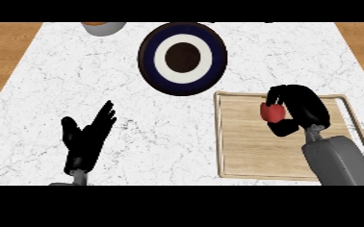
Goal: Pick the bell pepper from the tray and place it in the plate
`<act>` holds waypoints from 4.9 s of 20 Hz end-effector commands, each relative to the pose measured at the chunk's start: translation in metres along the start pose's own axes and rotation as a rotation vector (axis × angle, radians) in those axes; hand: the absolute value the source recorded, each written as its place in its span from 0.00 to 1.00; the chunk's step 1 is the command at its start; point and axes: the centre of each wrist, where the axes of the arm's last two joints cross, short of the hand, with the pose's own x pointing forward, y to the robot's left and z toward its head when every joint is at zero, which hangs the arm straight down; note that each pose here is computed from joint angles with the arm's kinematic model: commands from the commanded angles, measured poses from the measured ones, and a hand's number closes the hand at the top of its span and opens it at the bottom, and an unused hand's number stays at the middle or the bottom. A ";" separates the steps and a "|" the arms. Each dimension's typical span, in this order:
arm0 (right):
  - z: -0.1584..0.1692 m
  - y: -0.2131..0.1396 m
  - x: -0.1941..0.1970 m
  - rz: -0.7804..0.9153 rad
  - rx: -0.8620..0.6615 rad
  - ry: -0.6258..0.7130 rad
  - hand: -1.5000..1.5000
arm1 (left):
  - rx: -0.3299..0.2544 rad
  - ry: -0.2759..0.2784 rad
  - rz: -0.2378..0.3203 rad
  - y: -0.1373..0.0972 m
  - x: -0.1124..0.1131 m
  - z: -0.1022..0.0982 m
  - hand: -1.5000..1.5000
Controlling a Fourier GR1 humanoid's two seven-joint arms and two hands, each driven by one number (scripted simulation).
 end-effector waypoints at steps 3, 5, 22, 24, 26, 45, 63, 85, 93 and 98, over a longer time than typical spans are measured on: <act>0.008 0.003 0.081 -0.057 -0.173 -0.069 1.00 | 0.009 -0.014 -0.012 -0.002 0.011 -0.002 0.50; 0.017 0.035 0.157 -0.135 -0.190 -0.120 1.00 | -0.033 0.001 -0.020 -0.013 0.003 -0.005 0.50; 0.044 0.009 0.259 -0.561 -0.789 -0.103 1.00 | -0.121 -0.012 -0.068 -0.032 0.013 -0.013 0.50; 0.039 0.011 0.260 -0.616 -0.814 -0.068 1.00 | -0.116 -0.024 -0.059 -0.026 0.016 -0.014 0.50; 0.032 0.014 0.258 -0.654 -0.858 -0.056 1.00 | -0.112 -0.010 -0.044 -0.029 0.016 -0.016 0.50; -0.070 0.015 0.209 -0.695 -1.154 0.110 1.00 | -0.052 -0.015 -0.043 -0.028 0.003 -0.012 0.50; -0.096 0.028 0.192 -0.647 -0.898 0.296 0.00 | -0.105 -0.045 -0.062 -0.019 0.018 -0.014 0.50; -0.006 0.031 0.174 -1.072 -0.865 -0.008 0.00 | -0.052 -0.013 -0.010 -0.011 -0.003 -0.002 0.50; 0.027 0.064 0.138 -1.012 -0.735 -0.079 0.00 | -0.039 -0.018 -0.017 -0.016 -0.006 -0.003 0.50; 0.048 0.106 0.123 -1.009 -0.658 -0.087 0.00 | -0.018 -0.009 -0.007 -0.009 -0.002 -0.004 0.50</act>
